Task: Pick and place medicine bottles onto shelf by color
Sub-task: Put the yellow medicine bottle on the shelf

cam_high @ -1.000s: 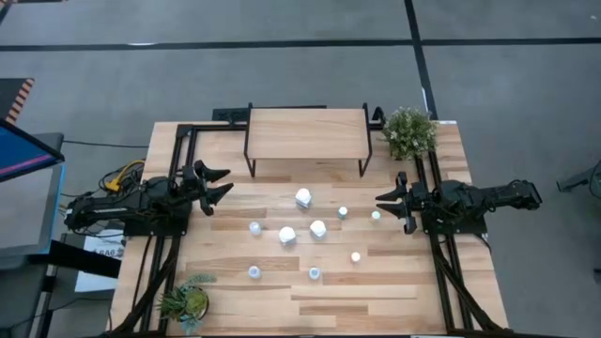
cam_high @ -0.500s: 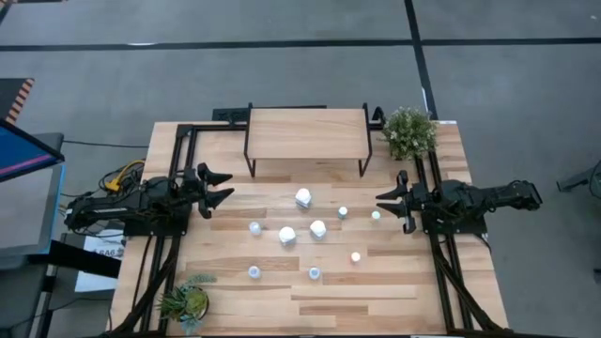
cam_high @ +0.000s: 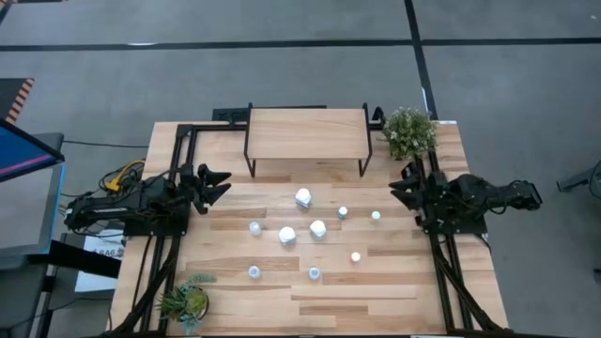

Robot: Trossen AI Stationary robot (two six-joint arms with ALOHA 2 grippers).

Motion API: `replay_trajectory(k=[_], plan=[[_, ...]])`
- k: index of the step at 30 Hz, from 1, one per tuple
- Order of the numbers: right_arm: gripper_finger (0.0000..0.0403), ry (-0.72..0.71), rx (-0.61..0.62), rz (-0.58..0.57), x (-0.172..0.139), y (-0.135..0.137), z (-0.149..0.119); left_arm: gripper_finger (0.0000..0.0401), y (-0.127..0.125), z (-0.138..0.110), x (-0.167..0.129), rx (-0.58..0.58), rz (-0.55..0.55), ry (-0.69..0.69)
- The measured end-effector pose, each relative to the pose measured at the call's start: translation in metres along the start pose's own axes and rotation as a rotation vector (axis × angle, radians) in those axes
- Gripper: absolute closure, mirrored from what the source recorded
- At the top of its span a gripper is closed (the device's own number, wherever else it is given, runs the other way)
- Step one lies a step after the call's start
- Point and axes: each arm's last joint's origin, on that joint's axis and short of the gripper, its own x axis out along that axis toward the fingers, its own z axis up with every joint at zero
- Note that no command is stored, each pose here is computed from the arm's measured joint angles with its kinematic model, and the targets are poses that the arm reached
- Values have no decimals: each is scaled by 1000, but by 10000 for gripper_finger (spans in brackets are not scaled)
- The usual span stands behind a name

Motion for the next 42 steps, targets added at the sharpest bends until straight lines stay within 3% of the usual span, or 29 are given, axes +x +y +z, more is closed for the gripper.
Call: replay_trajectory(k=[3, 10, 13, 19, 23, 25, 28, 35, 42], plan=[[284, -57, 19, 12, 0, 1, 6, 140, 2, 1, 0, -15, 63, -37], [277, -101, 154, 5, 0, 1, 10, 140, 2, 4, 0, -73, 79, -76], [245, -105, 182, -6, 0, 1, 10, 140, 2, 4, 0, -100, 87, -83], [145, -213, 205, -28, -2, 1, 20, 140, 3, 4, 0, -72, 129, -101], [113, -354, 265, 23, -5, 4, 37, 140, 0, 8, -1, 43, 98, -115], [109, -355, 264, 75, -4, 8, 49, 140, -1, 10, 0, 105, 102, -97], [110, -244, 226, 96, 5, 15, 71, 140, -7, 20, 1, 165, 99, -107], [111, 254, 66, -145, 37, 24, 115, 140, -10, 20, 11, 216, 128, -23], [111, 758, 162, -448, 60, 25, 114, 140, -8, 14, 17, 227, 157, 38]])
